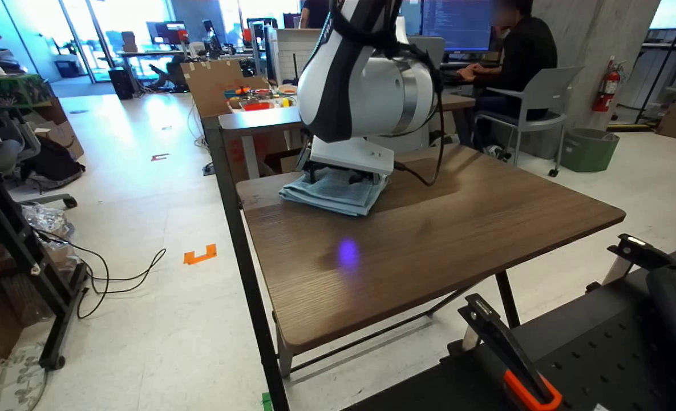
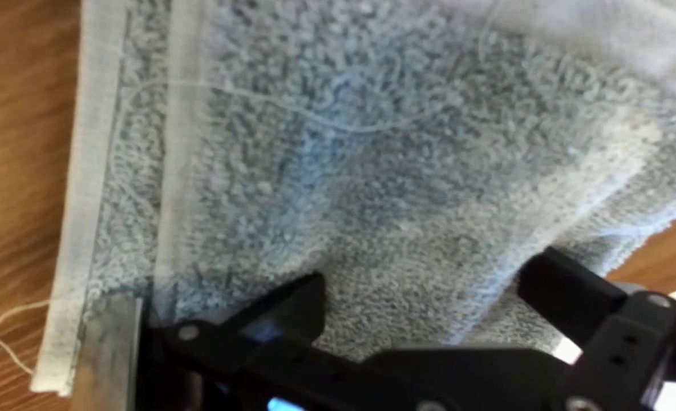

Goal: Use the towel to wipe the table.

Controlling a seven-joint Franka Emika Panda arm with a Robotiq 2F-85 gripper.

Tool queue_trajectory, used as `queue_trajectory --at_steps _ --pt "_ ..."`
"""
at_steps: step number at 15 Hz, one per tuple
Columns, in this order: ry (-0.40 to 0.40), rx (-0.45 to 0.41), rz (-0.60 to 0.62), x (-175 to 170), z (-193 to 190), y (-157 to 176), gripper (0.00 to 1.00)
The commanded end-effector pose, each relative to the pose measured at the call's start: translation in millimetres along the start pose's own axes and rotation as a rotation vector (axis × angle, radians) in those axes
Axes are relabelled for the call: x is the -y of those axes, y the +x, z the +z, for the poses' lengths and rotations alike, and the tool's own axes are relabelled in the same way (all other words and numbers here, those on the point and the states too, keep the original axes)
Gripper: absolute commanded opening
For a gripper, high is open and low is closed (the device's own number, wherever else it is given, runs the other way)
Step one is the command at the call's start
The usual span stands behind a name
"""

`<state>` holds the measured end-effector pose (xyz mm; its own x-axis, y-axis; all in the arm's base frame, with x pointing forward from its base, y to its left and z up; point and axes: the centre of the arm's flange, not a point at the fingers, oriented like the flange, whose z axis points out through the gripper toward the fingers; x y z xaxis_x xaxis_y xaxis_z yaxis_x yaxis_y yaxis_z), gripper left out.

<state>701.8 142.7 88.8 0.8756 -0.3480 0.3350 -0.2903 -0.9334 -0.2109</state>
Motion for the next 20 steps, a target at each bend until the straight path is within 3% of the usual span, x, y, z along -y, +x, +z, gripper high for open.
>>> queue_trajectory --at_steps 1,5,9,13,17,20 --pt "0.003 -0.030 0.098 -17 24 22 1.00" --pt "0.017 -0.015 0.012 -4 28 -7 1.00" --pt "0.063 -0.010 -0.151 30 16 -49 1.00" --pt "0.107 0.057 -0.299 45 -11 -91 1.00" --pt "0.076 0.088 -0.351 21 -52 -102 1.00" --pt "0.028 0.090 -0.246 -20 -71 -83 1.00"
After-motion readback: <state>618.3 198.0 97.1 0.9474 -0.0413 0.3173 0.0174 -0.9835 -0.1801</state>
